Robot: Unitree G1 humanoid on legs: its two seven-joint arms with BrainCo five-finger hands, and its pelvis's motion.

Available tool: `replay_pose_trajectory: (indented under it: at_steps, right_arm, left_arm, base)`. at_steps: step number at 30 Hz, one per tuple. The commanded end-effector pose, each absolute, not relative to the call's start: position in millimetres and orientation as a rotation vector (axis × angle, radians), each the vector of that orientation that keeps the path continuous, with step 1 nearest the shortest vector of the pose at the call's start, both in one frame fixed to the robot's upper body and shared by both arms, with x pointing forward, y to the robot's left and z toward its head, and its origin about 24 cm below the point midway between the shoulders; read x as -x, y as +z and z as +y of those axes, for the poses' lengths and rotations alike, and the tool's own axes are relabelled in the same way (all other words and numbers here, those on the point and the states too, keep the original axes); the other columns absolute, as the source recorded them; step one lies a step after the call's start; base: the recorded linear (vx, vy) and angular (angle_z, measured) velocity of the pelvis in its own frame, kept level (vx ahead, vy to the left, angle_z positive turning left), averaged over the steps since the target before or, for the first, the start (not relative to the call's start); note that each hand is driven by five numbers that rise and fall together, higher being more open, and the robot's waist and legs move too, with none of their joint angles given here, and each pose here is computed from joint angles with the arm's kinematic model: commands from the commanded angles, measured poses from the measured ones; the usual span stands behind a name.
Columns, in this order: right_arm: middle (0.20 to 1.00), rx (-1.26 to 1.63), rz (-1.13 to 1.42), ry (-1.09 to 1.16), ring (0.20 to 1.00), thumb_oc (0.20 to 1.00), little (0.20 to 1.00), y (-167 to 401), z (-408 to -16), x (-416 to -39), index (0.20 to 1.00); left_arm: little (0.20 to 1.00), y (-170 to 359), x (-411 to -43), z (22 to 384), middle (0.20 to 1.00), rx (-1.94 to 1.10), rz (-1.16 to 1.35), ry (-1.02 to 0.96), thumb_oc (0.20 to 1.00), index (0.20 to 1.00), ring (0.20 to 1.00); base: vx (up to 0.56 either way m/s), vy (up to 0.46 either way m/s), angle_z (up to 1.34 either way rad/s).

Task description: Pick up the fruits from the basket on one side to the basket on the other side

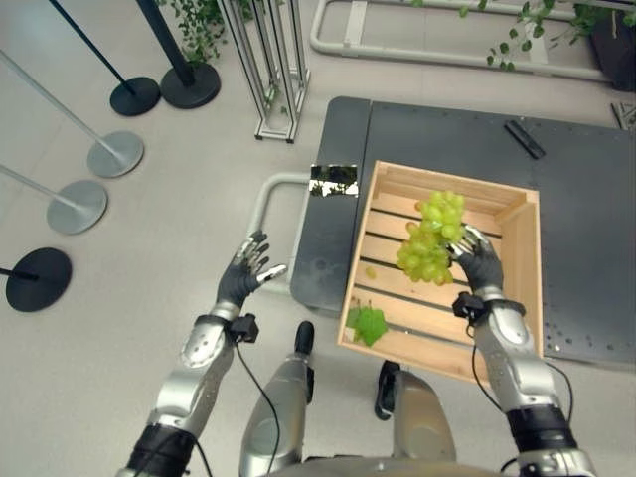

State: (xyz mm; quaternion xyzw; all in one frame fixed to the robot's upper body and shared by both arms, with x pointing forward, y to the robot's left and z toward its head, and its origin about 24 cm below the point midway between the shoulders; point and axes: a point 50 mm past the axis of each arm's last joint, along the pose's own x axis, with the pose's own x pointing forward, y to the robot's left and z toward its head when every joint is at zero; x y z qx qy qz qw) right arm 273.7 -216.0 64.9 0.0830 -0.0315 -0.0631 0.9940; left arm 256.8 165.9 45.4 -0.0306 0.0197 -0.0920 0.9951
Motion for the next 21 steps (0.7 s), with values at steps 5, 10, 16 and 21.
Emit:
replay_pose_trajectory:
  at_steps: [5,10,16,21]
  right_arm:
    - [0.2,-0.219,-0.243,0.031,0.2,0.2,0.2,102.7,-194.3,-280.1,0.2]
    - [0.2,-0.218,-0.208,0.085,0.2,0.2,0.2,96.6,-181.6,-282.2,0.2]
    - [0.2,-0.212,-0.158,0.148,0.2,0.2,0.2,88.2,-164.6,-286.1,0.2]
    - [0.2,-0.178,-0.118,0.207,0.2,0.2,0.2,81.4,-151.0,-287.4,0.2]
  left_arm:
    - [1.0,41.9,-259.4,147.1,1.0,0.008,0.035,-0.277,1.0,1.0,1.0]
    - [1.0,45.0,-263.9,137.1,1.0,-0.054,0.014,-0.322,1.0,1.0,1.0]
    - [1.0,41.3,-269.3,118.7,1.0,-0.073,0.027,-0.38,1.0,1.0,1.0]
    - [1.0,36.3,-269.6,106.3,1.0,-0.076,0.05,-0.432,1.0,1.0,1.0]
  base:
    - [0.06,-0.012,-0.03]
    - [0.05,-0.015,-0.01]
    - [0.05,-0.016,0.0]
    - [0.05,-0.019,-0.01]
